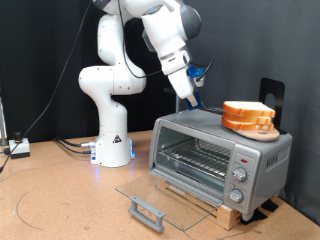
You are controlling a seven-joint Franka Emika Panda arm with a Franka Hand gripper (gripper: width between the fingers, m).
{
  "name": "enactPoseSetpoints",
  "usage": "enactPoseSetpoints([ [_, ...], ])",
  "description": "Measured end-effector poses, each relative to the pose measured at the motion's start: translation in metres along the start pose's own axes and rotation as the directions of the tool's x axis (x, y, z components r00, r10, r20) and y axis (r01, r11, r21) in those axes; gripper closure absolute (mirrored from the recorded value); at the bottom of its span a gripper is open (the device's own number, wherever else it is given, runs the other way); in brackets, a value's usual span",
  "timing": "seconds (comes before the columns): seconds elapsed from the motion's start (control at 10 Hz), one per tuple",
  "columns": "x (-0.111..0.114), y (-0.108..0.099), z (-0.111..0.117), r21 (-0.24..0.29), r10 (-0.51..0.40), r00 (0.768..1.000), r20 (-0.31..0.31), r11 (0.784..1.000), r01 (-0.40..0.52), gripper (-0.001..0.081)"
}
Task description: Make a piece of toast with the oven
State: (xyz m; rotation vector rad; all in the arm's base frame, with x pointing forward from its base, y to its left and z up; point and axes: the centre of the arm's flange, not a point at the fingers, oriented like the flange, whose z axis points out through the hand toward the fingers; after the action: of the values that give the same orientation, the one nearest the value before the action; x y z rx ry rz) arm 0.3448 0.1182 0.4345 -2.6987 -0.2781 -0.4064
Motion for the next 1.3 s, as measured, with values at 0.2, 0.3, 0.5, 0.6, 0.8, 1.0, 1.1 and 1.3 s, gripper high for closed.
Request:
enactPoseSetpoints([
  [0.2,0.004,-0.013,0.008,-0.001,-0.004,1.0,-0.005,1.0,0.004,0.0342],
  [0.3,0.005,-0.019,0.012,-0.005,-0.001,1.0,-0.009,1.0,0.001,0.0342],
  [0.5,0.009,-0.028,0.019,-0.008,0.017,0.999,-0.028,1.0,-0.017,0.0342],
  [0.6,0.012,-0.032,0.023,-0.012,0.028,0.999,-0.035,1.0,-0.028,0.0342],
  [0.8,0.015,-0.037,0.03,-0.02,0.041,0.997,-0.058,0.999,-0.042,0.0342],
  [1.0,0.019,-0.037,0.034,0.004,0.047,0.99,-0.131,0.999,-0.047,0.0342],
  [1.1,0.02,-0.037,0.036,0.04,0.054,0.986,-0.156,0.998,-0.049,0.0342],
  [1.3,0.019,-0.036,0.036,0.119,0.084,0.979,-0.185,0.991,-0.062,0.0342],
])
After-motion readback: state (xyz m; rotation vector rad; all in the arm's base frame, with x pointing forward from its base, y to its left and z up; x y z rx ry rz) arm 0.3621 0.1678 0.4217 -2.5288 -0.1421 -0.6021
